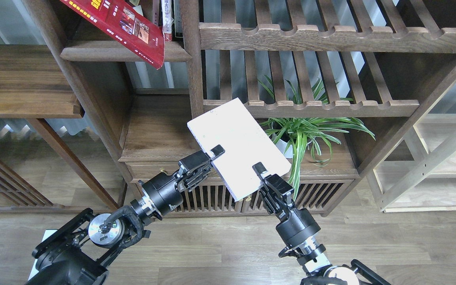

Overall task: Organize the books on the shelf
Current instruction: 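Lower the white book toward the left gripper and grasp it, then hold the white book with the left gripper and release the right gripper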

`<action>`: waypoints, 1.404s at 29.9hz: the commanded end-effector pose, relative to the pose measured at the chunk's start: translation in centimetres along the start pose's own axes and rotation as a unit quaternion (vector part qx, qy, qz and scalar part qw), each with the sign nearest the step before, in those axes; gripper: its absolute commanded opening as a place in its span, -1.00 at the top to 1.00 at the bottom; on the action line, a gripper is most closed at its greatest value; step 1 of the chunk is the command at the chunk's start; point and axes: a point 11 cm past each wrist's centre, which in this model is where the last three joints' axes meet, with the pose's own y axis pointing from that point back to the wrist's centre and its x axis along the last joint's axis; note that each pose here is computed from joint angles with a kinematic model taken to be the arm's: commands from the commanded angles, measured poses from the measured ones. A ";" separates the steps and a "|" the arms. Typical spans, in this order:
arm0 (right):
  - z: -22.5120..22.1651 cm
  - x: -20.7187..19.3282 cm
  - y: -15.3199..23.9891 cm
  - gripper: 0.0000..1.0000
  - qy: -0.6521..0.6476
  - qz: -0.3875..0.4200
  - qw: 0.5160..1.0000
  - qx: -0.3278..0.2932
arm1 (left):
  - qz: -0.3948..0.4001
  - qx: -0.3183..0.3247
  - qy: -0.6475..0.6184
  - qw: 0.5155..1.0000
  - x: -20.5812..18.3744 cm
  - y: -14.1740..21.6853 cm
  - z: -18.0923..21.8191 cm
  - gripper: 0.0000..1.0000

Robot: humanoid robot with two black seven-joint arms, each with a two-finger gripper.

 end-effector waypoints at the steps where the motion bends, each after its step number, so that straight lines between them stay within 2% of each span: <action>1: 0.3 0.2 0.3 0.90 0.005 0.003 1.000 -0.004 | -0.001 0.002 -0.002 1.000 -0.1 0.0 0.0 0.48; 9: 0.5 0.3 0.5 0.90 0.004 0.005 1.000 -0.005 | 0.002 0.018 -0.001 1.000 0.1 0.2 -0.6 0.59; 23: 0.6 0.2 0.4 0.89 0.004 0.003 1.000 -0.006 | 0.011 0.027 -0.009 1.000 0.5 0.4 -0.8 0.96; 38: -0.1 0.5 0.6 0.71 0.009 0.008 1.000 0.004 | 0.049 0.007 -0.080 0.996 1.8 2.3 0.3 0.98; 42: -0.1 0.5 0.6 0.54 0.009 0.009 1.000 0.005 | 0.055 -0.015 -0.082 0.995 2.1 2.9 0.8 0.99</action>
